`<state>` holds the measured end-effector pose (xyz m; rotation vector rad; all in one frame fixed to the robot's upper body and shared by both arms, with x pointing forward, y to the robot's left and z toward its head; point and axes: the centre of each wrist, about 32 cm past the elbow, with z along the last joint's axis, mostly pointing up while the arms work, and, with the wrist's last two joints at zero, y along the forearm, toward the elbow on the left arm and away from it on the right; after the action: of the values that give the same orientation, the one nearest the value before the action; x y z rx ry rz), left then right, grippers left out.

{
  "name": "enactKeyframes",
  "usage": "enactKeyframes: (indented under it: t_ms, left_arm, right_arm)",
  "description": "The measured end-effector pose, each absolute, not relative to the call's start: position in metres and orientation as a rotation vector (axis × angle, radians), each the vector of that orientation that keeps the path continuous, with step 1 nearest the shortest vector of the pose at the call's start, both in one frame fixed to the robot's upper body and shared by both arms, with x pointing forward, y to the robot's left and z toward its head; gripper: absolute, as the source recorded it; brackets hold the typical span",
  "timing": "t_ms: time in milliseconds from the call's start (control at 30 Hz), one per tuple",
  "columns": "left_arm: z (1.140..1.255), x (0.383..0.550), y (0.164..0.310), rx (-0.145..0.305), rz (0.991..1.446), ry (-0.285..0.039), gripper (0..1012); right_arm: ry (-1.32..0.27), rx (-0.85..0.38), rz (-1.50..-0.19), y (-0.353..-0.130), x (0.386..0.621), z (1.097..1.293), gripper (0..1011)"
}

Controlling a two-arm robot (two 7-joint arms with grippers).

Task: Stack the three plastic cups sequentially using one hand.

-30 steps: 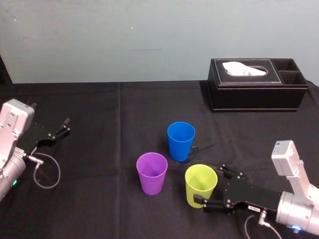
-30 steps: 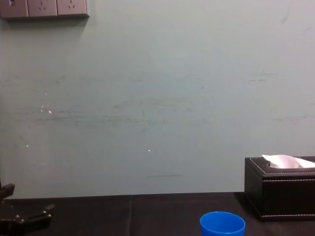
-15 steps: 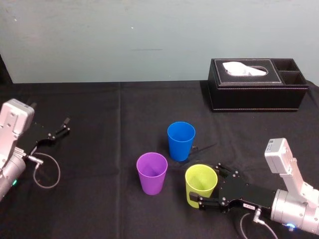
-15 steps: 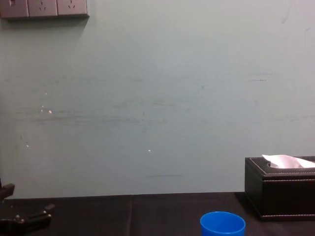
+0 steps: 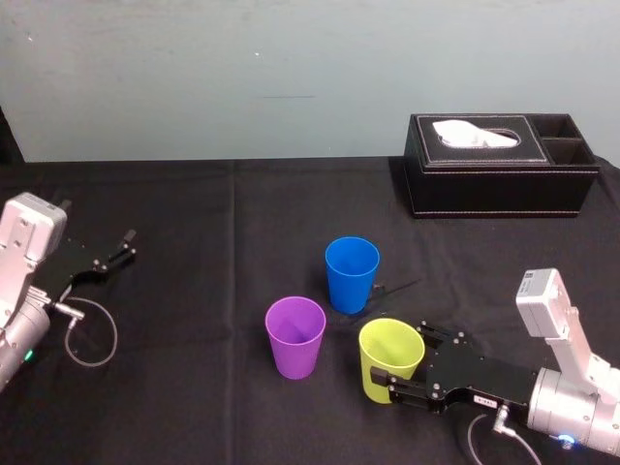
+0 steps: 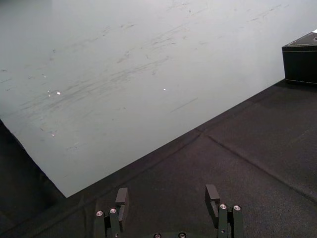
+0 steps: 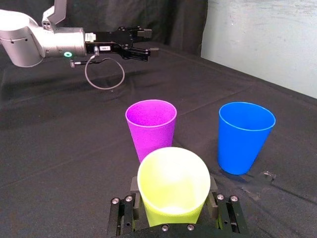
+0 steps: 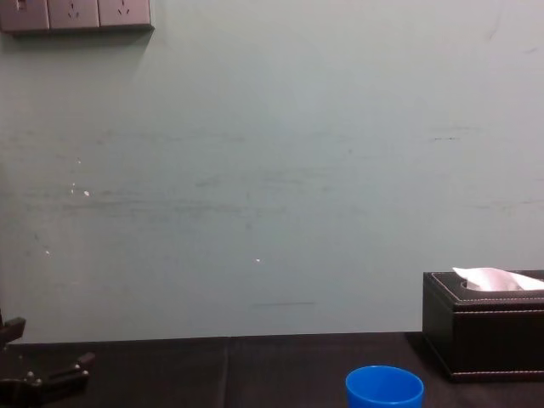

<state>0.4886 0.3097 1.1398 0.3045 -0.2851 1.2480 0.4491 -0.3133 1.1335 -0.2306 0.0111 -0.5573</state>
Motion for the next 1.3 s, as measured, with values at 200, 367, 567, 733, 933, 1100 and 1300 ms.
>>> enactKeyframes:
  t_ms: [200,367,567,733,933,1100,1300]
  left_arm:
    - [1.14,0.489,0.31,0.304,1.248,-0.285,1011]
    - [1.14,0.489,0.31,0.305,1.248,-0.285,1011]
    - [1.14,0.489,0.31,0.304,1.248,-0.285,1011]
    - [1.14,0.489,0.31,0.305,1.248,-0.285,1011]
    - [1.14,0.489,0.31,0.305,1.248,-0.285,1011]
    - [1.14,0.489,0.31,0.304,1.248,-0.285,1011]
    - [1.14,0.489,0.31,0.305,1.248,-0.285,1011]
  right_arm:
    - [0.011,-0.23,-0.557,-0.314,0.449,1.134,741]
    - [0.008,-0.229,-0.558,-0.314,0.449,1.134,736]
    - [-0.024,-0.222,-0.627,-0.313,0.445,1.155,736]
    - [-0.039,-0.196,-0.684,-0.314,0.445,1.175,736]
    - [-0.061,-0.163,-0.736,-0.314,0.452,1.199,736]
    - [-0.093,-0.14,-0.76,-0.308,0.46,1.215,736]
    - [-0.121,-0.136,-0.773,-0.295,0.473,1.224,736]
